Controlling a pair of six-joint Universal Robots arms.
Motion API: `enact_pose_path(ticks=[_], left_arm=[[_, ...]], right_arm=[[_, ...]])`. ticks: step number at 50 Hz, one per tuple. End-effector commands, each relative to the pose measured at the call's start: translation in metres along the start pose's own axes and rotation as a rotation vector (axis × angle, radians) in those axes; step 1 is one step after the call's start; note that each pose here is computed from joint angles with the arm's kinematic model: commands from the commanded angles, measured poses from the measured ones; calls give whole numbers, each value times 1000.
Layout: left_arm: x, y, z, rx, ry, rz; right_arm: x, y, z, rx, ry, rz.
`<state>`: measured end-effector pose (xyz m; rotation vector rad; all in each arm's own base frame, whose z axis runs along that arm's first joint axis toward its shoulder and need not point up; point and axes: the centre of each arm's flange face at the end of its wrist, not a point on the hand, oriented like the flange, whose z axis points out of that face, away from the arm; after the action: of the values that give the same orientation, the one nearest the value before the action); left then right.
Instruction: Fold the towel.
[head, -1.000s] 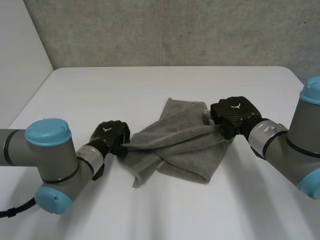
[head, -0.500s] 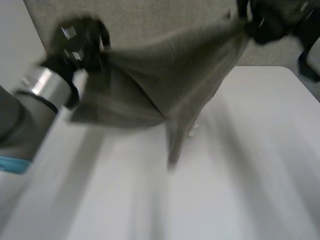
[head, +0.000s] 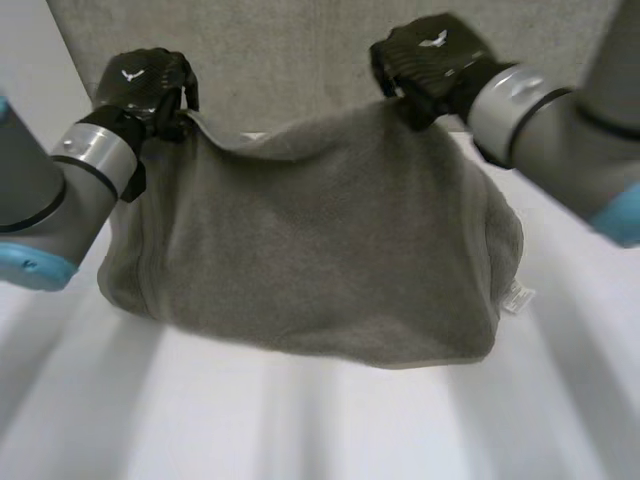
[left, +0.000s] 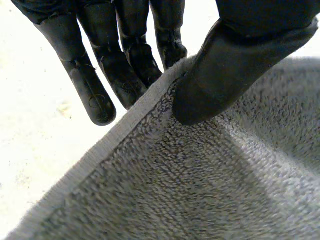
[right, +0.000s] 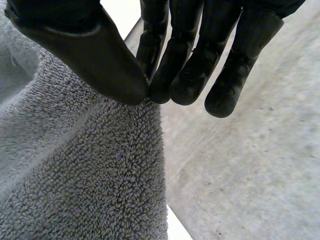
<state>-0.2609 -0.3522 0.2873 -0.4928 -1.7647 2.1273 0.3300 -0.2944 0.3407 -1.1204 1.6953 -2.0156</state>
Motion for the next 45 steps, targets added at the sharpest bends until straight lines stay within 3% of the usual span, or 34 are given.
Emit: enact_pose_path(ticks=[1,2,7,11,16,18,20,25,32,35,39,45], left_arm=[[-13,-36,47,193,-35,108],[-13,-36,48,193,-35,109],[-22,-120,61,493,-100,151],[-23,-146,57,589,-107,168],[-22,-151,52,600,-105,173],[-24,-140,51,565,-108,174],[-36,-101,50,446,-120,170],[-44,-33,33,239,-86,155],[-22,73,-13,-59,39,112],[-19,89,-22,-104,47,128],[-11,117,-48,-199,77,249],[-9,115,-56,-209,77,319]], right_arm=[[2,8,42,76,128,-68],[9,-2,48,133,180,-81],[33,-50,50,346,328,-108],[48,-87,40,482,399,-129],[52,-92,34,485,391,-140],[49,-87,35,461,370,-139],[44,-75,36,409,328,-140],[17,-4,38,139,102,-96],[-24,78,25,-124,-139,-34],[-42,114,14,-254,-211,-36],[-46,134,-3,-343,-233,-50],[-42,118,-18,-328,-216,-47]])
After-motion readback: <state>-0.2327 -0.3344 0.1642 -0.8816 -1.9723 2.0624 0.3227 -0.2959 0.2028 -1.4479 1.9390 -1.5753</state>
